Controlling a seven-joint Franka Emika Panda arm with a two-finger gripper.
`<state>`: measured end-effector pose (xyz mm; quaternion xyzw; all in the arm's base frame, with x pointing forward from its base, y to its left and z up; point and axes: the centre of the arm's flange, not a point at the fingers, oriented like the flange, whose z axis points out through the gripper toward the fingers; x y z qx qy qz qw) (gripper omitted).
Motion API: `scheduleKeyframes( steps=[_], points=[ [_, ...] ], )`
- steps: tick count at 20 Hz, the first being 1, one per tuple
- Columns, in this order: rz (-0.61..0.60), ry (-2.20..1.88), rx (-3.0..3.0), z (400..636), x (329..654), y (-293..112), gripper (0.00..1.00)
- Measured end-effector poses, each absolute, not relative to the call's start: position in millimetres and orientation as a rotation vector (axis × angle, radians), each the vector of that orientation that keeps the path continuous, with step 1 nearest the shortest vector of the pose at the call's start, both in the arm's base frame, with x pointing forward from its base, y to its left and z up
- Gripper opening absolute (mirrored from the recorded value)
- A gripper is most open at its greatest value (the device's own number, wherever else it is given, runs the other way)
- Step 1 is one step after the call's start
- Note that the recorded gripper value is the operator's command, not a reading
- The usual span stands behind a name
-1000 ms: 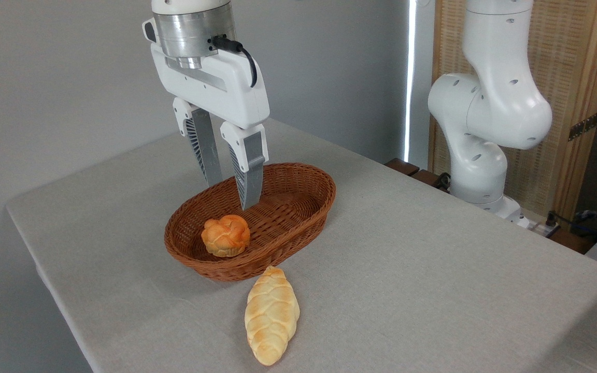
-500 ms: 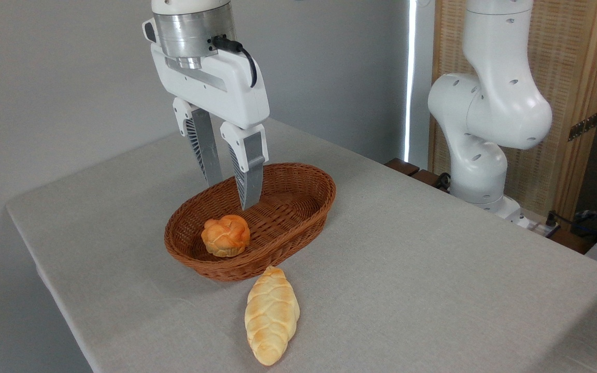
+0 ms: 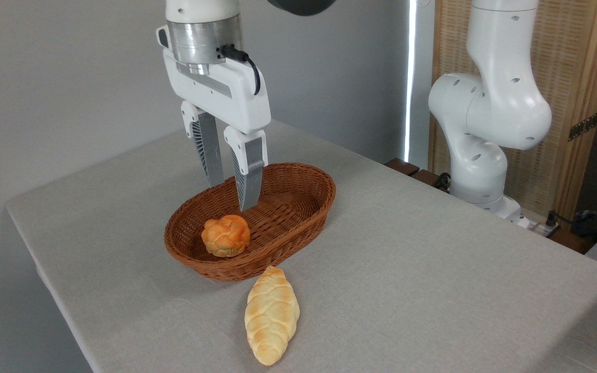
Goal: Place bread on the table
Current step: 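Lower the open gripper into the basket over the round orange bun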
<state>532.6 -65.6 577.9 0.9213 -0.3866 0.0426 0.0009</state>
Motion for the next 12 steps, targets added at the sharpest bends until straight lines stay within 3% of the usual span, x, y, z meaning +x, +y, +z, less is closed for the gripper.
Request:
scheduleKeyframes(
  steps=[6, 12],
  points=[
    [0.139, -1.311, 2.848, 552, 517, -101, 1.00],
    [0.222, -1.401, 2.813, 513, 512, -135, 1.00]
  ],
)
